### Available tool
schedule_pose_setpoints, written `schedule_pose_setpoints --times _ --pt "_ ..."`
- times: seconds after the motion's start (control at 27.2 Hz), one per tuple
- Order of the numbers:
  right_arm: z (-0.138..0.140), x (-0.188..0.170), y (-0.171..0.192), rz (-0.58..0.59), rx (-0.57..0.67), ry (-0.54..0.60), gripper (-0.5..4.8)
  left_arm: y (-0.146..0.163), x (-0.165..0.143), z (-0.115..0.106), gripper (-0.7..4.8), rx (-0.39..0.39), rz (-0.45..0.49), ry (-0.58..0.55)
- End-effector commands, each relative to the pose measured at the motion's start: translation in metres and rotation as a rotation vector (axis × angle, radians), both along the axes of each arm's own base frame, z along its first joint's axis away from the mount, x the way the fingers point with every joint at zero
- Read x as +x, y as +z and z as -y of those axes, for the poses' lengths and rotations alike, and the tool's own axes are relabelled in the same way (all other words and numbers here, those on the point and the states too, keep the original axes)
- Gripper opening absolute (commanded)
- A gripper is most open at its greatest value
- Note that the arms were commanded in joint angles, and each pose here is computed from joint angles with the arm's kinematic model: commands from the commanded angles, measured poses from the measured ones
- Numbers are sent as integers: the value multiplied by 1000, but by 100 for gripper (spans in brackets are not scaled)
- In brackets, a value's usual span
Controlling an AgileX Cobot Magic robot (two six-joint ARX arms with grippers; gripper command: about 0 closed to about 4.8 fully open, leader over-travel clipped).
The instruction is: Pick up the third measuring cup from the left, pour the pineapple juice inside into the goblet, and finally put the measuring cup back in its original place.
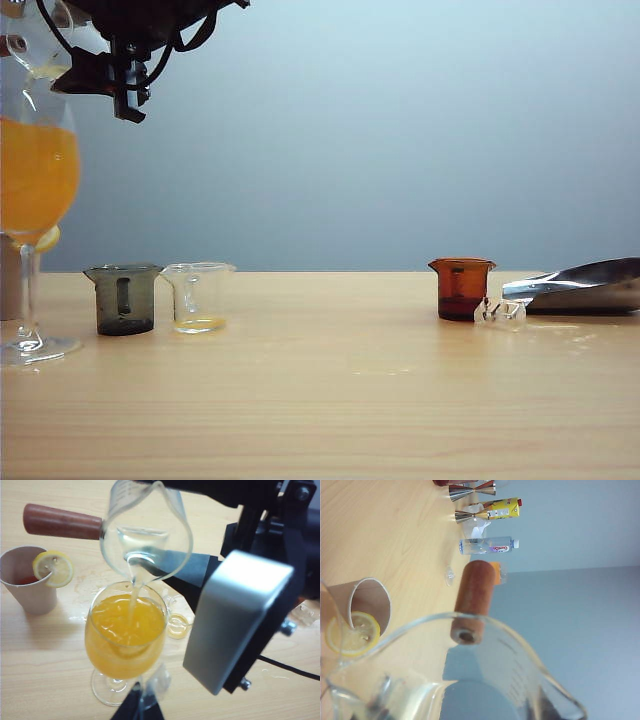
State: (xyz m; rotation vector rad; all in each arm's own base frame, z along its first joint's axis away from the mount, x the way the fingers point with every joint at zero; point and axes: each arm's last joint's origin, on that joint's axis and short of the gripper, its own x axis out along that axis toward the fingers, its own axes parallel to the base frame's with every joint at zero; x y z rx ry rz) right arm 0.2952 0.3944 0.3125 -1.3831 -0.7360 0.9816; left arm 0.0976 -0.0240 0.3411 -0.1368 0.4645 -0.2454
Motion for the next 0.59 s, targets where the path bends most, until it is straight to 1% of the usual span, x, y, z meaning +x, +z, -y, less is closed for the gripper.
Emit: schedule_pose_setpoints --times 0.04,0.07,0.18,0.29,0.4,0.59 --pt "1 -1 8 17 33 -1 -6 2 0 0 -6 0 13 1" --pt "0 -1 8 -17 50 -4 -6 2 0 0 -6 0 13 1" --pt "0 -1 8 -13 45 -4 -6 2 0 0 -6 0 13 1" --pt "-1 -3 8 91 -1 -27 -6 2 0 0 -6 0 13 1" --pt "-2 -2 9 123 8 -27 -6 2 0 0 -6 0 13 1" --pt "-2 -2 9 127 7 -25 -6 2 0 0 -6 0 12 -1"
